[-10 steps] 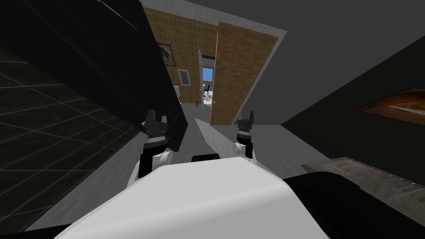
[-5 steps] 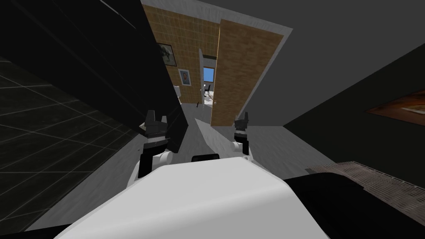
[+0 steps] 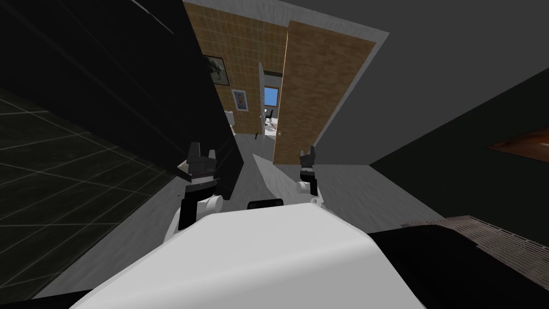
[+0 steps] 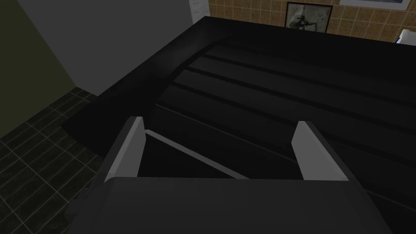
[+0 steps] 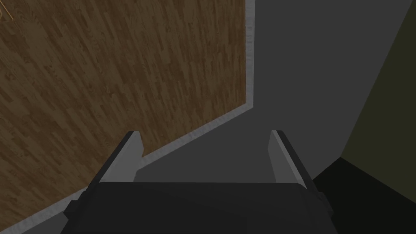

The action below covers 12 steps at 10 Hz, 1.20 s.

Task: Pull the door open

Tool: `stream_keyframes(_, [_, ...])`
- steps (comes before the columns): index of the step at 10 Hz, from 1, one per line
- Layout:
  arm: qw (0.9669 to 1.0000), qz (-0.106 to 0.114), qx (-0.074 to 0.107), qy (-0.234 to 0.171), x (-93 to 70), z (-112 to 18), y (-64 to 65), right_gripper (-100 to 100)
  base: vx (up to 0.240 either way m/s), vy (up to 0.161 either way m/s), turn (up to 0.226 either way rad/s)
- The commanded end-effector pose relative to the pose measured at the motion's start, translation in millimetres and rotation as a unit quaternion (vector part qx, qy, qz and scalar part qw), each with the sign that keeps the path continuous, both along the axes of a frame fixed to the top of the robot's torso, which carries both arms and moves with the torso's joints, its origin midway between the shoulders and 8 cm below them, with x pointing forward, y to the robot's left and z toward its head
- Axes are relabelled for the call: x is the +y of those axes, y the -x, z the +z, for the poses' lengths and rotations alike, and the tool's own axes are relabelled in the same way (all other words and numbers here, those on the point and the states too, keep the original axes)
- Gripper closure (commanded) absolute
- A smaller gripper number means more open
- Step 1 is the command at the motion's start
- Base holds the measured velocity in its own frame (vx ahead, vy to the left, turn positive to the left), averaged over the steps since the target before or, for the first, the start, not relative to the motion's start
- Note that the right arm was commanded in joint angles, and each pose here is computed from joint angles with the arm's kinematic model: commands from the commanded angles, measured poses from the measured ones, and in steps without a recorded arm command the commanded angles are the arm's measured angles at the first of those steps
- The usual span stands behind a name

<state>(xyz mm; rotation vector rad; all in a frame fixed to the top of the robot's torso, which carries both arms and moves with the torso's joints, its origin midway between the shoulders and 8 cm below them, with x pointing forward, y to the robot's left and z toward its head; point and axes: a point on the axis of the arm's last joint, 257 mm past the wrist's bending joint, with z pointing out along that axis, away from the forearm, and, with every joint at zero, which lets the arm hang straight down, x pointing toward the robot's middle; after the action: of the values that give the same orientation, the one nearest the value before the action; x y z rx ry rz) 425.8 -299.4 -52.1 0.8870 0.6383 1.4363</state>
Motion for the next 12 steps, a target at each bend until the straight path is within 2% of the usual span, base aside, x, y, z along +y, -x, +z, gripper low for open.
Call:
stream_keyframes(1, [0.9999, 0.004, 0.012, -0.001, 1.5, -10.7, -8.3, -100, 0.104, 0.005, 0.036])
stream_keyframes(4, [0.9994, 0.012, 0.031, -0.004, 3.8, -29.9, -26.4, -100, 0.097, 0.001, 0.033])
stream_keyframes(6, [0.9986, 0.016, 0.05, -0.005, 4.2, -48.9, -39.5, -100, 0.095, 0.0, 0.035])
stream_keyframes(12, [0.9958, 0.024, 0.088, -0.005, 4.9, -85.1, -69.1, -100, 0.082, 0.005, 0.032])
